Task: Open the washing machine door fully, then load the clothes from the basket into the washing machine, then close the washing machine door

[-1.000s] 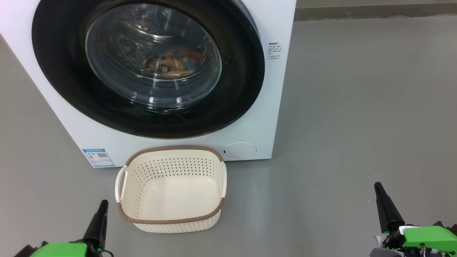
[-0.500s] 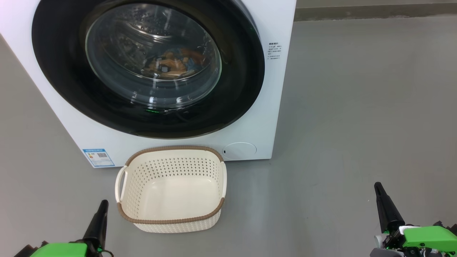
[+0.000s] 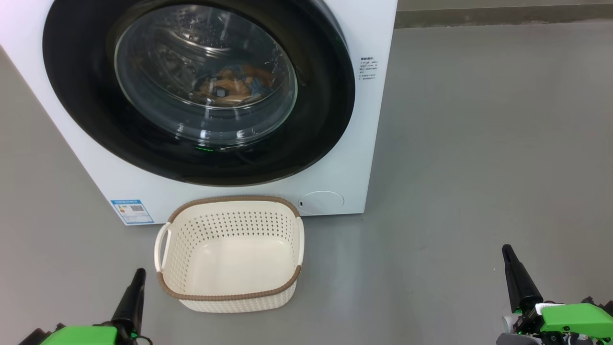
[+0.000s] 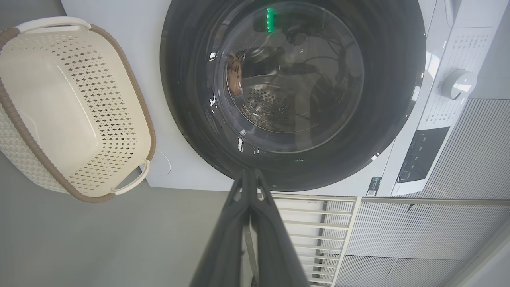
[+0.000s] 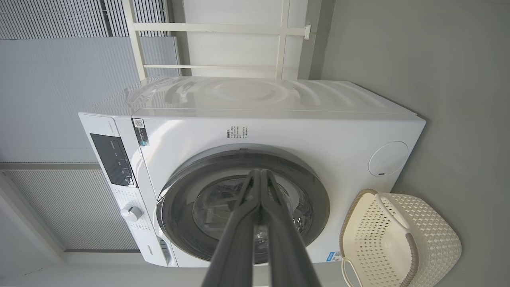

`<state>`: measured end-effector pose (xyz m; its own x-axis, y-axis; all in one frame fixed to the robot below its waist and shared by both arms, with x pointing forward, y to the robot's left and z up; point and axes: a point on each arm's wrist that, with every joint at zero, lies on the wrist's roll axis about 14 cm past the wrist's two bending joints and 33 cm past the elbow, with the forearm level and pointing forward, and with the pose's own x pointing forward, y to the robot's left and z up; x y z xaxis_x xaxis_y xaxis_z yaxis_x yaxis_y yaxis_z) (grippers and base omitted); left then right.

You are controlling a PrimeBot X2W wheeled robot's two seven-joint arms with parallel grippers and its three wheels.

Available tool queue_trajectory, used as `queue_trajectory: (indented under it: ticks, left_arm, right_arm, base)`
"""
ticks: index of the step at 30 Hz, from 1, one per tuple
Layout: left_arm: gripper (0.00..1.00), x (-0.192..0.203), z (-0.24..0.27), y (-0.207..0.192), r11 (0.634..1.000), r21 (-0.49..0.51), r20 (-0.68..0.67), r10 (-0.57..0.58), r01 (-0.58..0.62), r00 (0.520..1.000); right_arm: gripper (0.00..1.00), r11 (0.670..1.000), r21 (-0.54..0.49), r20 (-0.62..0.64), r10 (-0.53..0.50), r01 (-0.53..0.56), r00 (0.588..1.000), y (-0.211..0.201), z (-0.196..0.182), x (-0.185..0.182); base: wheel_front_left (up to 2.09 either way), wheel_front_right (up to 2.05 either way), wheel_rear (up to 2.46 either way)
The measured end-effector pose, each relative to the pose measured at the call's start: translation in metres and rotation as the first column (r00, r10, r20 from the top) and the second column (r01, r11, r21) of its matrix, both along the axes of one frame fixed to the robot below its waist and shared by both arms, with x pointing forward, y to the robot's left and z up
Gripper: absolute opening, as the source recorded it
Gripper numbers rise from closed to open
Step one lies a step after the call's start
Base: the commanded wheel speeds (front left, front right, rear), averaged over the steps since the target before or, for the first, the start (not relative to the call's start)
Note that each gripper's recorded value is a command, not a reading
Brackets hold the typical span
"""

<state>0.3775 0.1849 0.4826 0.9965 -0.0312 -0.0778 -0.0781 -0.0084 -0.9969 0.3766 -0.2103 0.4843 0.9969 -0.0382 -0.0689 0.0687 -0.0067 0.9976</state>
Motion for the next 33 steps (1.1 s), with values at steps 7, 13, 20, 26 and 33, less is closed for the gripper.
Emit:
queue_trajectory:
  ticks: [7, 13, 20, 26, 33]
  left_arm:
    - [0.0, 0.0, 0.0, 0.0, 1.0, 0.0, 0.0, 0.0, 0.0, 1.0]
    - [0.0, 0.0, 0.0, 0.0, 1.0, 0.0, 0.0, 0.0, 0.0, 1.0]
    - [0.0, 0.0, 0.0, 0.0001, 1.0, 0.0, 0.0, 0.0, 0.0, 1.0]
    - [0.0, 0.0, 0.0, 0.0001, 1.0, 0.0, 0.0, 0.0, 0.0, 1.0]
    - [0.0, 0.0, 0.0001, 0.0001, 1.0, 0.0, 0.0, 0.0, 0.0, 1.0]
  right_arm:
    - [0.0, 1.0, 0.0, 0.0, 0.0, 0.0, 1.0, 0.0, 0.0, 0.0]
    - [0.0, 1.0, 0.0, 0.0, 0.0, 0.0, 1.0, 0.0, 0.0, 0.0]
    - [0.0, 1.0, 0.0, 0.0, 0.0, 0.0, 1.0, 0.0, 0.0, 0.0]
    - [0.0, 1.0, 0.0, 0.0, 0.0, 0.0, 1.0, 0.0, 0.0, 0.0]
    - [0.0, 1.0, 0.0, 0.0, 0.0, 0.0, 1.0, 0.0, 0.0, 0.0]
  base:
    - [0.0, 0.0, 0.0]
    - [0.0, 0.0, 0.0]
    - [0.0, 0.0, 0.0]
    - [0.0, 0.0, 0.0]
    - [0.0, 0.0, 0.0]
